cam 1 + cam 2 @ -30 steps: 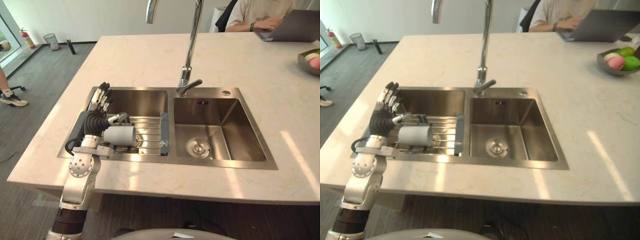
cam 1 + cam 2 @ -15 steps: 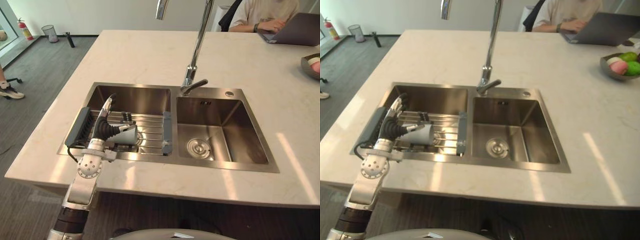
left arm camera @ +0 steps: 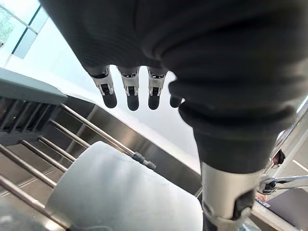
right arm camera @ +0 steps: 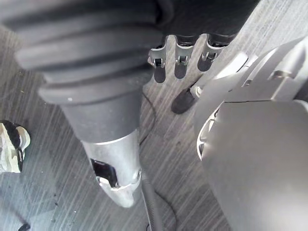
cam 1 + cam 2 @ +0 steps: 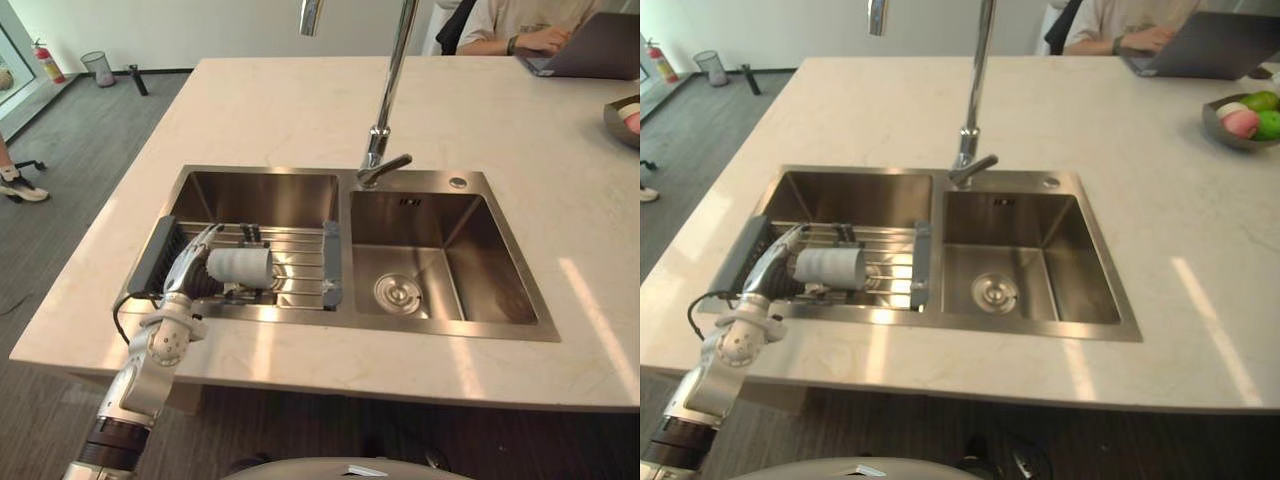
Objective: Walk over to the sink, pick up the cup, carry it to the dishwasher, place the cup inside the dishwasher, then close the dishwasher door
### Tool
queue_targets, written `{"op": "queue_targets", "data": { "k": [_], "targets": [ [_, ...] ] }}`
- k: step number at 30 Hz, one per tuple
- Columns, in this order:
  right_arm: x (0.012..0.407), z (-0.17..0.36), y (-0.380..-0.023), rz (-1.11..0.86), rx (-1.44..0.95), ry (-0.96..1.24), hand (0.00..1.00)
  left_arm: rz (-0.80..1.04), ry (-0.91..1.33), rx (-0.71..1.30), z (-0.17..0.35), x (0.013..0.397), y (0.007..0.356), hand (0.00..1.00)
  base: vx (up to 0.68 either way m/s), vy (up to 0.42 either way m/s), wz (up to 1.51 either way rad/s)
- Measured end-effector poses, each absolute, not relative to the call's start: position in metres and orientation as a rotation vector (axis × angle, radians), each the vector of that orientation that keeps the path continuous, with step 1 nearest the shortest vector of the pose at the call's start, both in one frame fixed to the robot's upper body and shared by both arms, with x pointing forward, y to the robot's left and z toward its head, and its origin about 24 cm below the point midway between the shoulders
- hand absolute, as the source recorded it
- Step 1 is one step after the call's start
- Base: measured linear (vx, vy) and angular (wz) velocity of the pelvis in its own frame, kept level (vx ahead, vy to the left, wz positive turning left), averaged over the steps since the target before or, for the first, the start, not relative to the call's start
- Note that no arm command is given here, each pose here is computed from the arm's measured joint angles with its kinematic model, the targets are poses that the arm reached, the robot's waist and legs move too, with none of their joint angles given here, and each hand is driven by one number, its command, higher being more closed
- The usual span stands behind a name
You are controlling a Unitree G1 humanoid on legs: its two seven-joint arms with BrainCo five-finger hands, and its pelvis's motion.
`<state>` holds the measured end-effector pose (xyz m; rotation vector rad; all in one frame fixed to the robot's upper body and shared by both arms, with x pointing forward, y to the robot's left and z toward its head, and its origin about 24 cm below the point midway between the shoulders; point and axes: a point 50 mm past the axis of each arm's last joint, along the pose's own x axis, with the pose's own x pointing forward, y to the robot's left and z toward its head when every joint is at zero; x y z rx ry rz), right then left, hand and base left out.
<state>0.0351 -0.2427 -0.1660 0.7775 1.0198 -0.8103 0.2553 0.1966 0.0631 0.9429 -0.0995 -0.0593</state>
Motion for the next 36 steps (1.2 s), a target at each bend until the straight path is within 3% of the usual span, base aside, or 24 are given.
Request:
{"op": "queue_targets", "data": {
  "k": [30, 36],
  "targets": [
    [0.036, -0.163, -0.253, -0.760, 0.742, 1.063, 0.00, -0.105, 0.015, 1.389, 0.026, 0.271, 0.206, 0.00, -0.02, -0.003, -0.05],
    [0.038, -0.163, -0.252, -0.703, 0.696, 1.109, 0.00, -0.206, 0.064, 1.451, 0.019, 0.273, 0.204, 0.00, -0.01, -0.002, -0.03]
  ]
}}
